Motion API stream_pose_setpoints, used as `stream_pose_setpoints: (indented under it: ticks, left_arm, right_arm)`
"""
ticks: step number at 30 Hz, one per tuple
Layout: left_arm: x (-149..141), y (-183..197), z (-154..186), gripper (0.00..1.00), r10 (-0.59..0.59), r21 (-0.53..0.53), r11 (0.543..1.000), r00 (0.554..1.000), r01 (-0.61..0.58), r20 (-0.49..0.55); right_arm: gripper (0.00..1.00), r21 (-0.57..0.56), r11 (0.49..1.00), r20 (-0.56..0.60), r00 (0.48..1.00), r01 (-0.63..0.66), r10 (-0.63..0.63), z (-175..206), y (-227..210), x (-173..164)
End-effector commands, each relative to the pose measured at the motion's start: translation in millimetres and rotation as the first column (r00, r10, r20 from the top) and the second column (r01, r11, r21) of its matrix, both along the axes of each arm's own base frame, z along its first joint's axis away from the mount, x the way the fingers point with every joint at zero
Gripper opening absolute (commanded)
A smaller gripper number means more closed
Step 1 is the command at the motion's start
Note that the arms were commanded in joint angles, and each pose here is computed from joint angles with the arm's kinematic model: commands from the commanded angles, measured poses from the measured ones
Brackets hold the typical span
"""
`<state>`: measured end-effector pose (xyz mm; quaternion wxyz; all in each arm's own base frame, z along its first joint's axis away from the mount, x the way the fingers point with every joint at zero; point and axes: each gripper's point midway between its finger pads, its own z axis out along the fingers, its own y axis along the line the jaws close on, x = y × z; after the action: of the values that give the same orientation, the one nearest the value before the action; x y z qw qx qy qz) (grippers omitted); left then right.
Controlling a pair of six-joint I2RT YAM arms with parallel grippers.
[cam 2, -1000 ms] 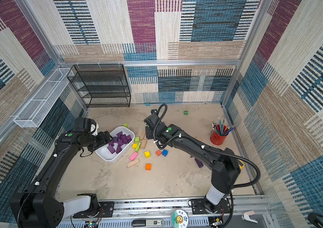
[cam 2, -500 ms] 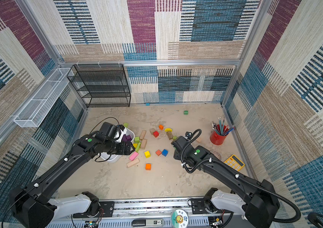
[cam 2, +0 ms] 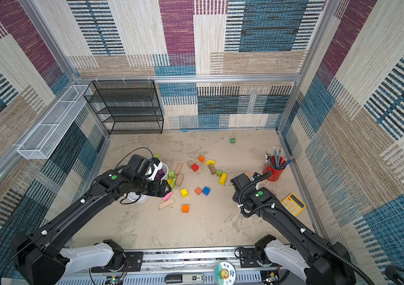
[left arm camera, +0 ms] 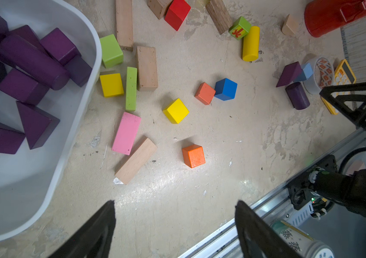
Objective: Pick purple bricks into the storage bin
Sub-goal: Pick up the building block from the center of the board.
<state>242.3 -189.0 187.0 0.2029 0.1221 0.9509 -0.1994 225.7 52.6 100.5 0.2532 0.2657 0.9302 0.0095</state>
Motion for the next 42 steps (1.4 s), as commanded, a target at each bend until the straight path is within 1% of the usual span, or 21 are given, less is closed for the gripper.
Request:
stream_pose_setpoints:
  ticks: [1, 7, 12, 13, 17, 24, 31, 38, 42]
  left_arm:
    - [0, -2, 2, 0.85, -0.02, -0.004, 1.0, 1.0, 0.02, 0.014]
    - [0, -2, 3, 0.85, -0.022, -0.007, 1.0, 1.0, 0.022, 0.017]
    - [0, -1, 3, 0.85, -0.021, -0.003, 1.0, 1.0, 0.021, 0.02]
    - [0, -1, 3, 0.85, -0.021, -0.002, 1.0, 1.0, 0.021, 0.022]
    - [0, -2, 2, 0.86, -0.024, -0.004, 1.0, 1.0, 0.024, 0.018]
    - [0, -2, 2, 0.86, -0.024, -0.004, 1.0, 1.0, 0.024, 0.018]
    - [0, -2, 1, 0.86, -0.024, -0.001, 1.0, 1.0, 0.024, 0.015]
    - [0, -2, 0, 0.86, -0.026, -0.002, 1.0, 1.0, 0.026, 0.013]
    - [0, -3, 1, 0.86, -0.028, -0.004, 1.0, 1.0, 0.028, 0.012]
  right_arm:
    - [0.67, 0.055, 0.996, -0.007, 0.997, 0.073, -0.073, -6, -1, 3]
    - [0.67, 0.076, 0.976, -0.064, 0.978, 0.203, -0.199, -17, -10, 3]
    - [0.67, 0.115, 0.96, -0.068, 0.966, 0.256, -0.249, -25, -13, 8]
    - [0.71, 0.126, 0.956, -0.072, 0.963, 0.265, -0.258, -27, -15, 8]
    - [0.72, 0.149, 0.946, -0.092, 0.956, 0.289, -0.278, -36, -17, 11]
    - [0.73, 0.139, 0.94, -0.124, 0.947, 0.312, -0.296, -49, -21, 17]
    - [0.73, 0.13, 0.933, -0.168, 0.935, 0.335, -0.312, -62, -23, 14]
    - [0.74, 0.113, 0.928, -0.172, 0.927, 0.355, -0.334, -64, -27, 16]
    - [0.75, 0.106, 0.932, -0.181, 0.928, 0.348, -0.326, -67, -27, 18]
